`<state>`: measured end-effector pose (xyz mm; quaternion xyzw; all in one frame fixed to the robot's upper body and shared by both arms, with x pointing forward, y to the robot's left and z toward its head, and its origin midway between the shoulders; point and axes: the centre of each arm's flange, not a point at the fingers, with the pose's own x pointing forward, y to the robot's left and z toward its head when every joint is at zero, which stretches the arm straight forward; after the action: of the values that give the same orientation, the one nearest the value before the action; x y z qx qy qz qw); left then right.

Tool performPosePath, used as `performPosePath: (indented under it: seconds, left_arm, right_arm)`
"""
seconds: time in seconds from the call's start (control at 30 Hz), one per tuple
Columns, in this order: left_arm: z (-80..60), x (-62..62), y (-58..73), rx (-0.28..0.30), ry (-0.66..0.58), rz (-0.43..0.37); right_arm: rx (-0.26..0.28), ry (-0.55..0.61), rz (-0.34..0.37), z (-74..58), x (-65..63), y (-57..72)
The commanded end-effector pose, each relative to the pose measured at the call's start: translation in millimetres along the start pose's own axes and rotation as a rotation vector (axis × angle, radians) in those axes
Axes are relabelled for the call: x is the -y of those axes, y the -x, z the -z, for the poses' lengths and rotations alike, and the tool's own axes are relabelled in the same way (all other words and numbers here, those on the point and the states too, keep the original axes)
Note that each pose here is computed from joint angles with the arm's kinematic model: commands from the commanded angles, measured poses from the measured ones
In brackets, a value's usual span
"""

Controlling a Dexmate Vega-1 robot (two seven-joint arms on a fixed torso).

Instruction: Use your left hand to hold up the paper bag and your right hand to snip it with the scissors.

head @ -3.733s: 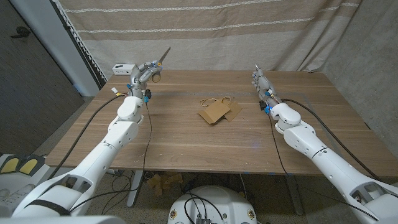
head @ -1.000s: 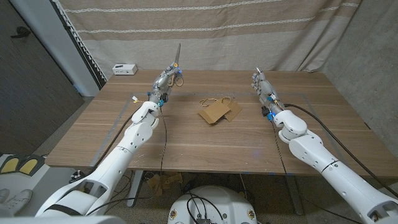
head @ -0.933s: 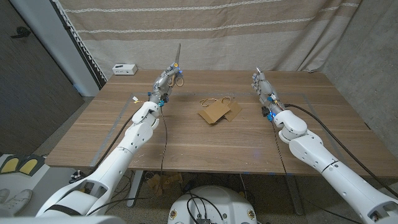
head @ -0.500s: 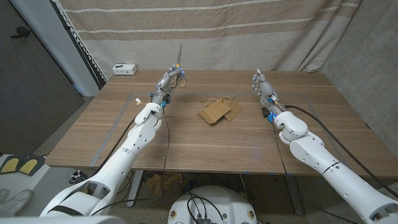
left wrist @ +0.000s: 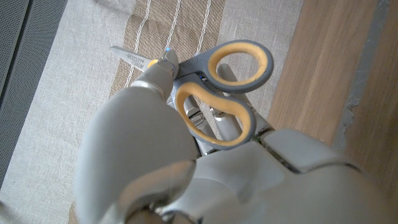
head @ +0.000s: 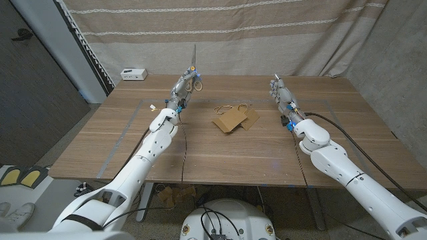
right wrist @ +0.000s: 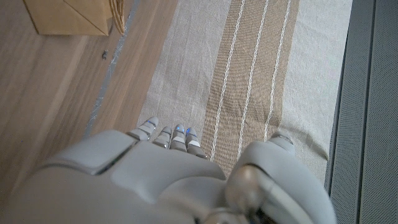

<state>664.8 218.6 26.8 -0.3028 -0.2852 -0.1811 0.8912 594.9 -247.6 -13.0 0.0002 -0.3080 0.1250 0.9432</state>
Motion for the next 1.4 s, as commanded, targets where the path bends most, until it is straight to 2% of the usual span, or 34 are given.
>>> performPosePath:
  seconds: [0.03, 0.53, 0.87, 1.27, 1.4]
  left_arm:
    - [9.4, 10.3, -14.3, -0.018, 0.046, 0.052]
    - [29.8, 26.2, -20.3, -0.065, 0.087, 0.115]
    - [32.0, 31.0, -22.8, -0.067, 0.100, 0.130]
    - [37.4, 37.9, -24.1, -0.078, 0.132, 0.148]
    - [37.4, 40.9, -25.4, -0.074, 0.127, 0.164]
  right_arm:
    - [-0.010, 0.006, -0.015, 2.7, -2.1, -1.5]
    - [-0.006, 0.004, -0.008, 3.2, -1.4, 2.0]
    - [-0.020, 0.010, -0.014, 6.3, -3.9, 2.9]
    - [-0.016, 0.004, -0.008, 3.2, -4.9, 5.8]
    - [-0.029, 0.030, -0.030, 2.2, -6.7, 5.5]
